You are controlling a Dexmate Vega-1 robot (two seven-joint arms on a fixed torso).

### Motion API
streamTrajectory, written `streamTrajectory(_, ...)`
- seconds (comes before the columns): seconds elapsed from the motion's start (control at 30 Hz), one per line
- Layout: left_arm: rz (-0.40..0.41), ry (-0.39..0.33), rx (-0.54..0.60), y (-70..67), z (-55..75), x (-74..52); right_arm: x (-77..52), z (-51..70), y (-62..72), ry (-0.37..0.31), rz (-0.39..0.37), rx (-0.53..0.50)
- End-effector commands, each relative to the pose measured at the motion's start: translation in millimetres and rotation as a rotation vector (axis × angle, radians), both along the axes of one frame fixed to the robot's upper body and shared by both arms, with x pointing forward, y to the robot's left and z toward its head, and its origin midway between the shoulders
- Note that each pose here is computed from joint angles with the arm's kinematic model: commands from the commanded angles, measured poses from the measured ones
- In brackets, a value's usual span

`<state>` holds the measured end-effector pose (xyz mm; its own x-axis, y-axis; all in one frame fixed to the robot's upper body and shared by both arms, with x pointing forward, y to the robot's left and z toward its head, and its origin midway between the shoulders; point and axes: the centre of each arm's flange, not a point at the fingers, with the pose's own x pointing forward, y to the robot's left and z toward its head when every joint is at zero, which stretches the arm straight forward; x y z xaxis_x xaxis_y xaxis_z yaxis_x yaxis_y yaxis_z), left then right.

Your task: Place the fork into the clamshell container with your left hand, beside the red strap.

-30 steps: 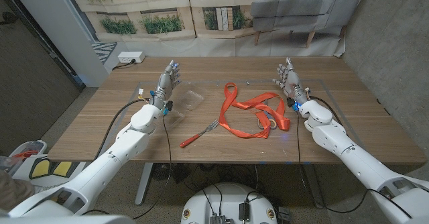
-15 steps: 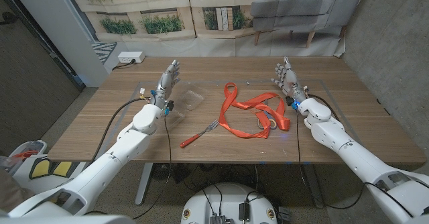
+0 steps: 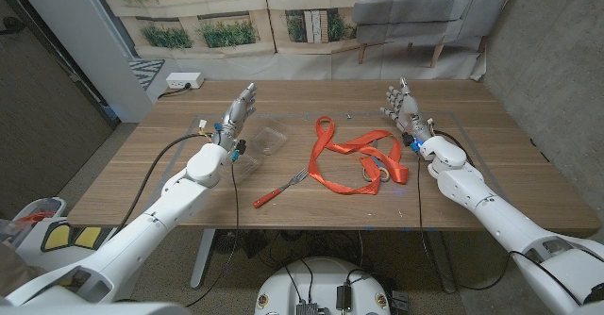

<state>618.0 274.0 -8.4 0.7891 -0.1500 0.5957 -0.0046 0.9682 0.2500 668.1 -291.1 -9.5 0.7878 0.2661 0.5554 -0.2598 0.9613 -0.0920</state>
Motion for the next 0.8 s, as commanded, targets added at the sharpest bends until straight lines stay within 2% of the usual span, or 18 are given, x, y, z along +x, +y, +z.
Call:
streamTrajectory(0.03, 0.089, 0.017, 0.093, -6.6, 2.5, -14.6, -11.2, -2.6, -12.6, -0.002, -0.016, -0.025)
streamTrajectory(0.1, 0.1, 0.021, 0.103, -7.1, 2.5, -15.5, -11.7, -2.2, -13.1, 0.001, -0.027, -0.034)
streamTrajectory(0.13, 0.114, 0.024, 0.115, -8.1, 2.5, -16.7, -13.4, 0.1, -13.6, 0.001, -0.05, -0.071)
streamTrajectory(0.23, 0.115, 0.024, 0.125, -8.7, 2.6, -16.8, -13.2, 0.9, -13.3, 0.0, -0.045, -0.071)
streamTrajectory(0.57, 0.253, 0.022, 0.241, -13.1, 8.3, -27.4, -12.5, 4.5, -12.1, -0.005, -0.051, -0.072)
streamTrajectory(0.8, 0.292, 0.015, 0.286, -14.5, 9.3, -33.9, -17.1, 1.4, -14.6, -0.006, -0.059, -0.063)
